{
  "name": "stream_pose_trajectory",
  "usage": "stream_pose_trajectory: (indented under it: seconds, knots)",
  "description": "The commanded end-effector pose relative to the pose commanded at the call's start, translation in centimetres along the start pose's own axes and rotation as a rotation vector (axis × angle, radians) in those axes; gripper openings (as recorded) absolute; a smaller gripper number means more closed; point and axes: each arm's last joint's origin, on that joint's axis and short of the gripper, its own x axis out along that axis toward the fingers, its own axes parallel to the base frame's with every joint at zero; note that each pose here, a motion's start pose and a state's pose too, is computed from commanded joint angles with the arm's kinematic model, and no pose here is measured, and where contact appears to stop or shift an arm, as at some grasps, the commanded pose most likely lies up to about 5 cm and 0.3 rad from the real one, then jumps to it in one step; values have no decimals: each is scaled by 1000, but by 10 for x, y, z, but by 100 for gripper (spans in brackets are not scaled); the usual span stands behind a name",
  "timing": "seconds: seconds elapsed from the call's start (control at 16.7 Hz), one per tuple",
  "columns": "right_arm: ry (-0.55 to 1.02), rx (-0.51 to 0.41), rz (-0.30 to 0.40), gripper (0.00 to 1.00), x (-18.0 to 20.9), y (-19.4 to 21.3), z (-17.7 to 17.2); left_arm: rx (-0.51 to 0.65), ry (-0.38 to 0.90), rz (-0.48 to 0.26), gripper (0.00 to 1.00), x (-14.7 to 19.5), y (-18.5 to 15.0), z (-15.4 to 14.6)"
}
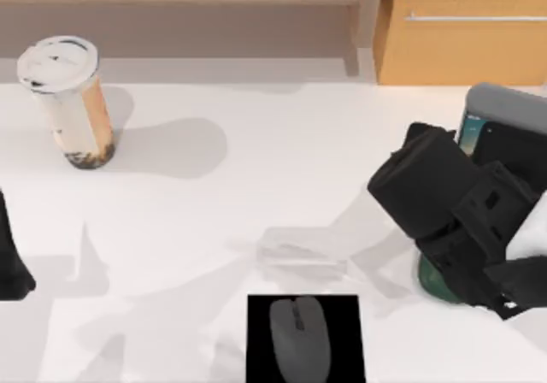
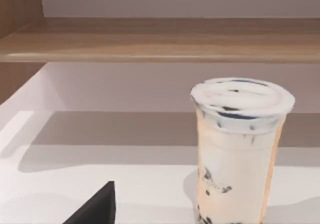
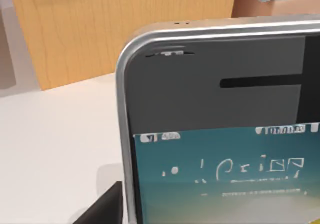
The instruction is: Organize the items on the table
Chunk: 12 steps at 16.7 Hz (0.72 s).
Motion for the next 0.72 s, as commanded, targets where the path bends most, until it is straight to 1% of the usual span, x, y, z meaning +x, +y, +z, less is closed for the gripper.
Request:
stream_pose_trajectory:
  seconds: [0.36, 0.48, 0.72]
  knots:
    - [-2, 1, 4, 100, -1, 0, 0, 0, 0, 0, 100, 0, 0, 0]
    - [-17, 25, 42, 100, -10, 3, 1, 0, 0, 0, 100, 0, 0, 0]
    - [-37, 92, 160, 100, -38, 10, 5, 0, 0, 0, 100, 0, 0, 0]
